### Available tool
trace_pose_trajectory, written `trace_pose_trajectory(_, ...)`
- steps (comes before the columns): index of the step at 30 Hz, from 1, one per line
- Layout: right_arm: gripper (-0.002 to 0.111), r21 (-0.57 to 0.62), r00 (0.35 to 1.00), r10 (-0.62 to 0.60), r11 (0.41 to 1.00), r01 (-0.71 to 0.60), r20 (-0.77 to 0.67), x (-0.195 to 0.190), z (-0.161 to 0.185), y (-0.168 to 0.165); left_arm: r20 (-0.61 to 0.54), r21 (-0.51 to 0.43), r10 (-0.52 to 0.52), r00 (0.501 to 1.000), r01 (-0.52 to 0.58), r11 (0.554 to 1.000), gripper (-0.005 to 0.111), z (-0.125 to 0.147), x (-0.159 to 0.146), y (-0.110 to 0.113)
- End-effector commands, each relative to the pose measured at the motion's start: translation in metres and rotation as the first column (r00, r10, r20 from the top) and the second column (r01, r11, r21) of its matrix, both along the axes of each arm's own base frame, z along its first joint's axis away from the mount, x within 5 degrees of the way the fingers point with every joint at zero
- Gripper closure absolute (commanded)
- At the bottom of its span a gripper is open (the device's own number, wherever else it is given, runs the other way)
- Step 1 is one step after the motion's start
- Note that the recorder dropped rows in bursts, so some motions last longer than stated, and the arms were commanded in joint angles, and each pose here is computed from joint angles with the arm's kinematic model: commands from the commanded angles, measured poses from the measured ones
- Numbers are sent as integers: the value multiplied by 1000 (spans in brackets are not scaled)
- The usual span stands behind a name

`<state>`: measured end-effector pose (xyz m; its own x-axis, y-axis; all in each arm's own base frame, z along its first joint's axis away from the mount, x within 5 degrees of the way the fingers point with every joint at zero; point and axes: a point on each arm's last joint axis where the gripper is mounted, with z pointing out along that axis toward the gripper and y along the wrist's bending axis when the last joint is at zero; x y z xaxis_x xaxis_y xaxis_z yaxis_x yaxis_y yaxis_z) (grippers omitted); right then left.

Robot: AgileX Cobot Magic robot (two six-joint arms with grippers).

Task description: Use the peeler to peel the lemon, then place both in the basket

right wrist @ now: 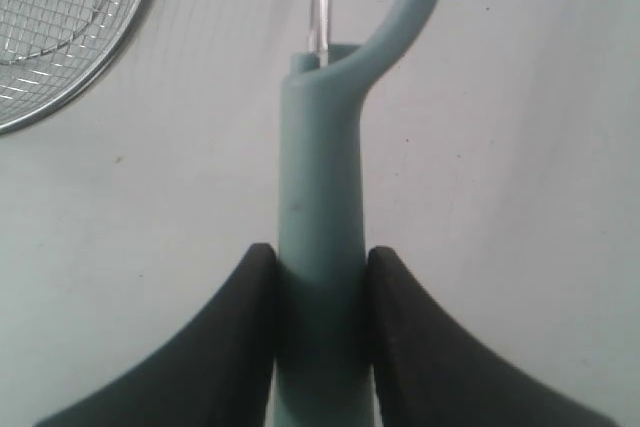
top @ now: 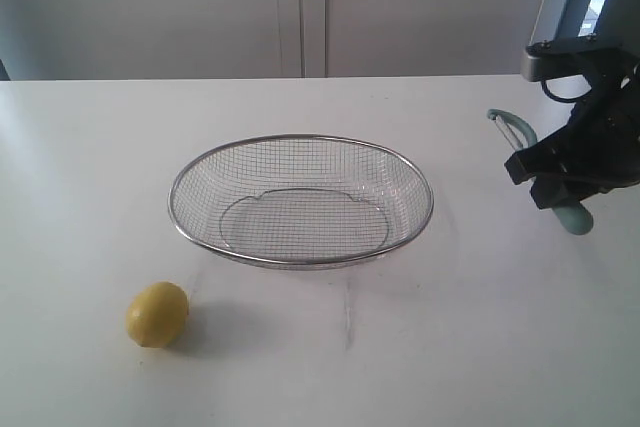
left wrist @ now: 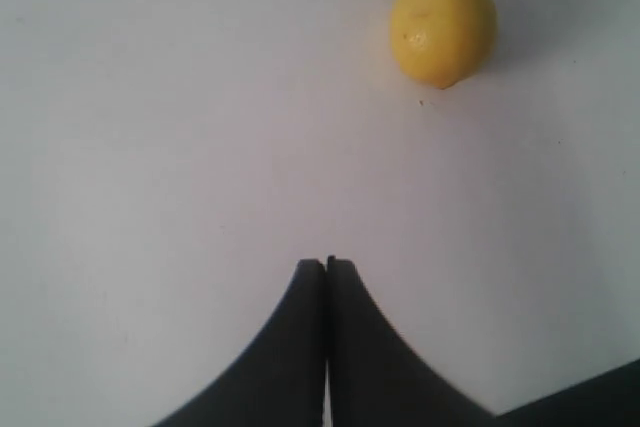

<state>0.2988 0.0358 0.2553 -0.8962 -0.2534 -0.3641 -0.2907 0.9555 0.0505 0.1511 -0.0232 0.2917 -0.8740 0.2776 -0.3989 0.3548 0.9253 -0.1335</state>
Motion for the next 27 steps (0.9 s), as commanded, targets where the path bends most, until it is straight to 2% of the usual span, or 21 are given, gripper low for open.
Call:
trace_pose_trajectory(1, 108, 1, 1000, 4, 1000, -4, 8, -2, 3, 1, -98, -20, -10, 995, 8, 1000, 107, -5, 14, -3)
trace_pose_trajectory(7, 108, 1, 1000, 4, 1000, -4, 10, -1, 3, 1, -166, -18, -10, 986, 7, 1000, 107, -16, 28, -4)
trace_pose_trajectory(15, 108, 1, 1000, 4, 1000, -4, 10, -1, 3, 1, -192, 127, -17, 981, 42, 991, 107, -30, 36, -29)
trace_pose_trajectory(21, 108, 1, 1000, 4, 1000, -4, 10, -1, 3, 1, -139, 117, -55, 989, 72, 991, 107, -36, 43, -53)
trace_pose_trajectory(27, 108, 1, 1000, 4, 1000, -4, 12, -1, 3, 1, -133, 116, -52, 990, 67, 991, 107, -47, 51, -70)
